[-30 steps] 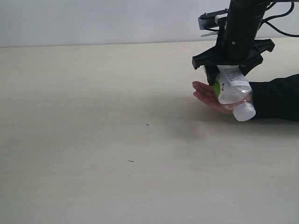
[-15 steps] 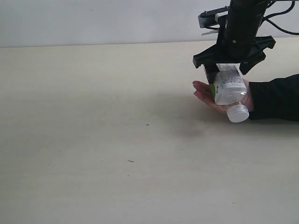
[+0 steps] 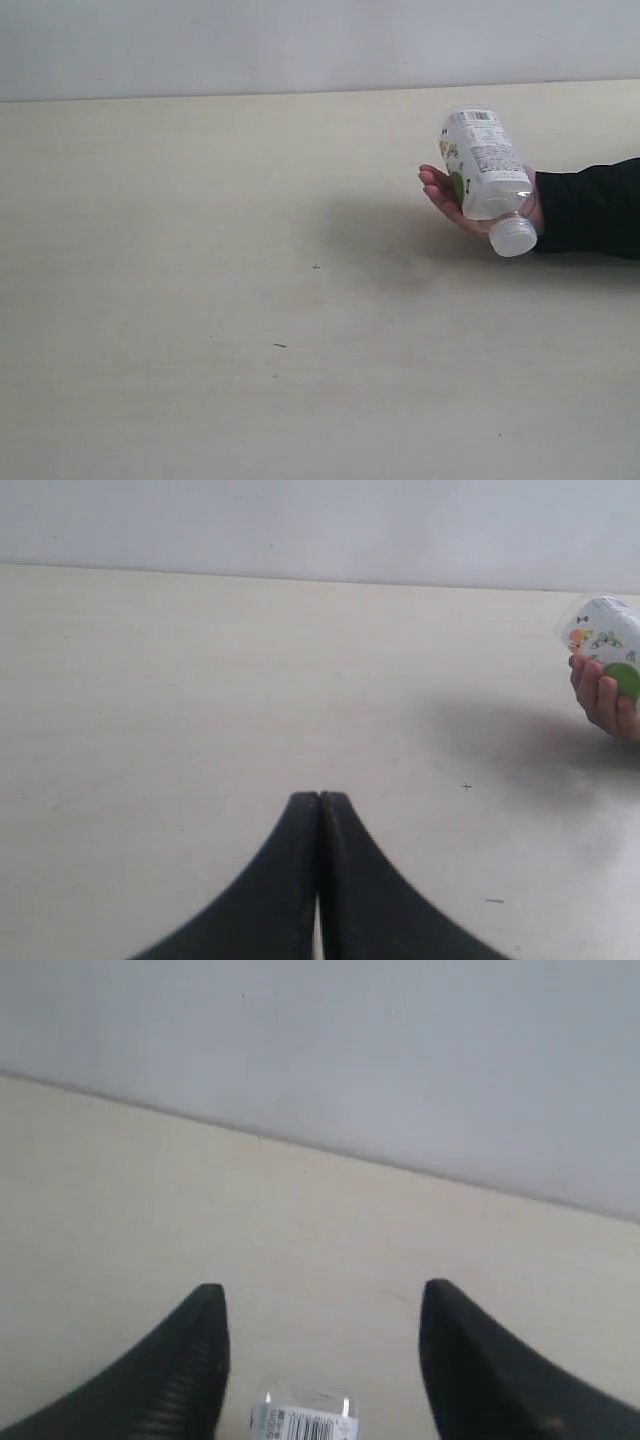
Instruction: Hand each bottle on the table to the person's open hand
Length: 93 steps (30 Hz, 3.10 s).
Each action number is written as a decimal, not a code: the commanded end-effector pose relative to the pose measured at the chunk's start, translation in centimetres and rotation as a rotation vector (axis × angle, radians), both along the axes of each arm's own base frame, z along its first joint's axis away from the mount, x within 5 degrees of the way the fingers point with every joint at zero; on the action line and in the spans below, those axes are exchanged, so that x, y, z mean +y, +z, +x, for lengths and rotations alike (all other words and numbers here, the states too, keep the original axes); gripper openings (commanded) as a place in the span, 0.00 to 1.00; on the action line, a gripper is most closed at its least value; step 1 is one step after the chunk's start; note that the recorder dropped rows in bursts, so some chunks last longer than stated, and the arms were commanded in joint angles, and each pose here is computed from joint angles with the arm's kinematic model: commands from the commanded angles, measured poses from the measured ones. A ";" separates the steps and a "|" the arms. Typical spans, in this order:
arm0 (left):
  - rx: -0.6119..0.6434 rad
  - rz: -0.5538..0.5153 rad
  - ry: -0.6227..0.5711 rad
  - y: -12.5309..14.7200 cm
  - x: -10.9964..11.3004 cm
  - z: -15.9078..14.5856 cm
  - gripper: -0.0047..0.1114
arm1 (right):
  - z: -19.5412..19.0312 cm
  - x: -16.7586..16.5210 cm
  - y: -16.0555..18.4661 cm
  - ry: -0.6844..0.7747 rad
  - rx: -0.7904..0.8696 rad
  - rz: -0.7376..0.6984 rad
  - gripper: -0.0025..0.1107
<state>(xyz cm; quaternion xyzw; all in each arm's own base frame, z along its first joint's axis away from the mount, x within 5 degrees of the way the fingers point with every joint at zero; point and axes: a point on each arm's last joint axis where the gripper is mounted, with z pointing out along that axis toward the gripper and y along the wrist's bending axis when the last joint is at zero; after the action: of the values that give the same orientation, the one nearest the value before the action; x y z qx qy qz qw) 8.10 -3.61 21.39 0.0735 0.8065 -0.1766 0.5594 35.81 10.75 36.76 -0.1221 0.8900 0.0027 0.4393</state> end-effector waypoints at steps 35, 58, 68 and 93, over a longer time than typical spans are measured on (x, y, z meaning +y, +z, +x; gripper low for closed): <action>-0.005 -0.001 0.004 0.0 0.1 0.0 0.04 | -20.9 -5.0 7.0 0.151 -0.108 0.217 0.02; -0.005 -0.001 0.004 0.0 0.1 0.0 0.04 | -21.3 -5.2 7.5 0.153 -0.146 0.218 0.02; -0.005 -0.001 0.004 0.0 0.1 0.0 0.04 | -21.0 -5.4 7.4 0.140 -0.161 0.179 0.02; -0.005 -0.001 0.004 0.0 0.1 0.0 0.04 | -27.9 -8.5 -6.4 0.115 -0.337 0.117 0.02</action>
<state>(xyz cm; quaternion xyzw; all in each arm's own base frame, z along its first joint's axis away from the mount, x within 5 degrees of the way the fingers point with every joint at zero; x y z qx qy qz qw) 8.10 -3.61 21.39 0.0735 0.8065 -0.1766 0.5594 7.39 2.09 31.82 -0.1430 0.8021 0.0603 0.5767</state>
